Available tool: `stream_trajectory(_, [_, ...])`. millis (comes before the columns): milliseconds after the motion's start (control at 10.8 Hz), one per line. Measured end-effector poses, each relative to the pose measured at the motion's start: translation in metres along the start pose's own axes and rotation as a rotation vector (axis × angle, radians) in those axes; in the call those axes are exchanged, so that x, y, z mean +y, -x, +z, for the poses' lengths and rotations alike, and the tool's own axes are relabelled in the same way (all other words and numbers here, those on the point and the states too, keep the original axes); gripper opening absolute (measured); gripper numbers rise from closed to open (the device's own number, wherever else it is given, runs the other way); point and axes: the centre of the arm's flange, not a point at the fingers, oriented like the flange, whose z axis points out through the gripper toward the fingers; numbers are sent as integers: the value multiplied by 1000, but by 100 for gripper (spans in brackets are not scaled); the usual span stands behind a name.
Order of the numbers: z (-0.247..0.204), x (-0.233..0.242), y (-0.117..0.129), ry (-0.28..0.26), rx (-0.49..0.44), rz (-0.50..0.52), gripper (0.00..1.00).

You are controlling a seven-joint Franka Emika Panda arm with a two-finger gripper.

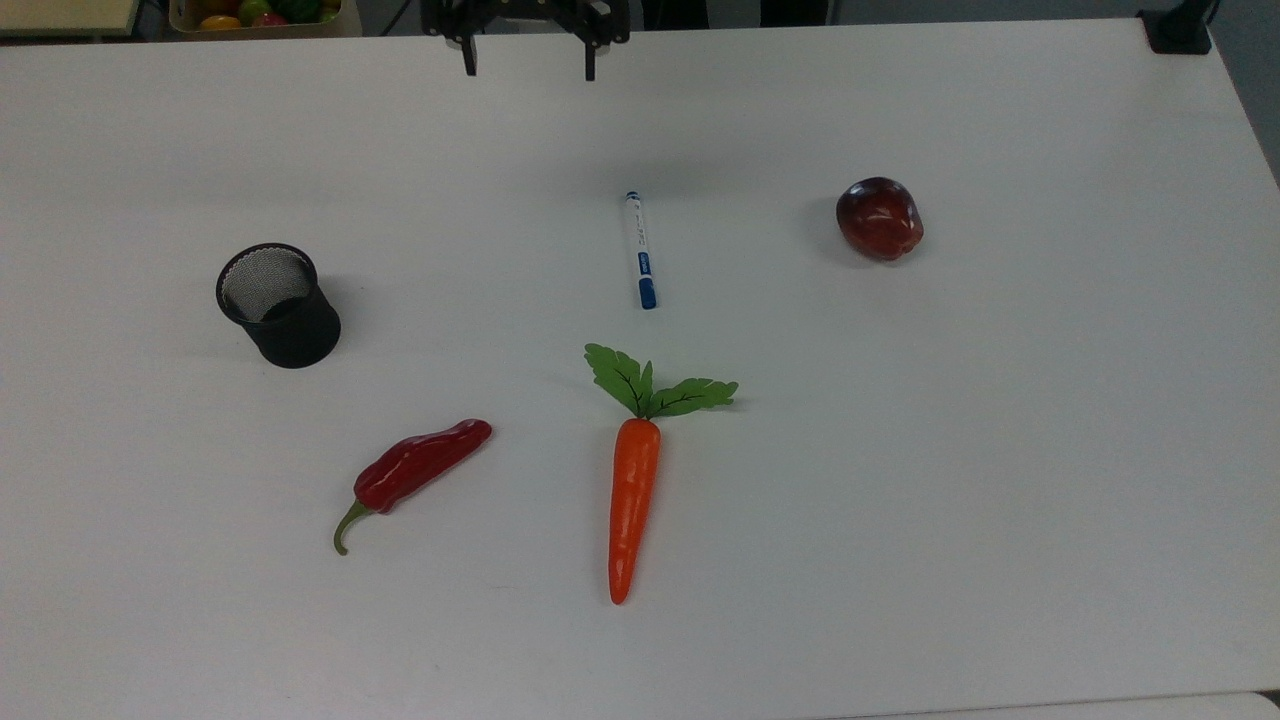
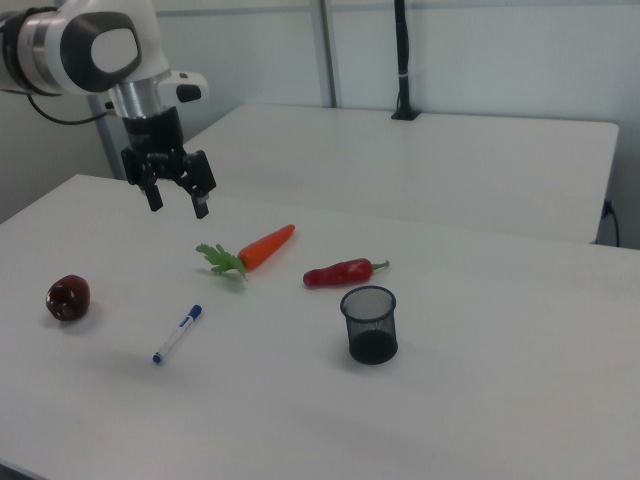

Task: Place marker
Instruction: 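Move the open gripper down over the blue-capped white marker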

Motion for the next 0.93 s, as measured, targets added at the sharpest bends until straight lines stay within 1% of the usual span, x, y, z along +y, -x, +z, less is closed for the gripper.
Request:
stream_trajectory(93, [14,-14,-6,0,-2,-24,100])
stream_trajectory(371, [58,-51,-14,0,-20,-86,100])
stream_trajectory(649, [121,-90,-26,2,-58,-144,100])
stream_trajectory(741, [137,-95,-29,3,-68,-150,100])
stream_trajectory(927, [165,-99,-33,3,-74,-123,100])
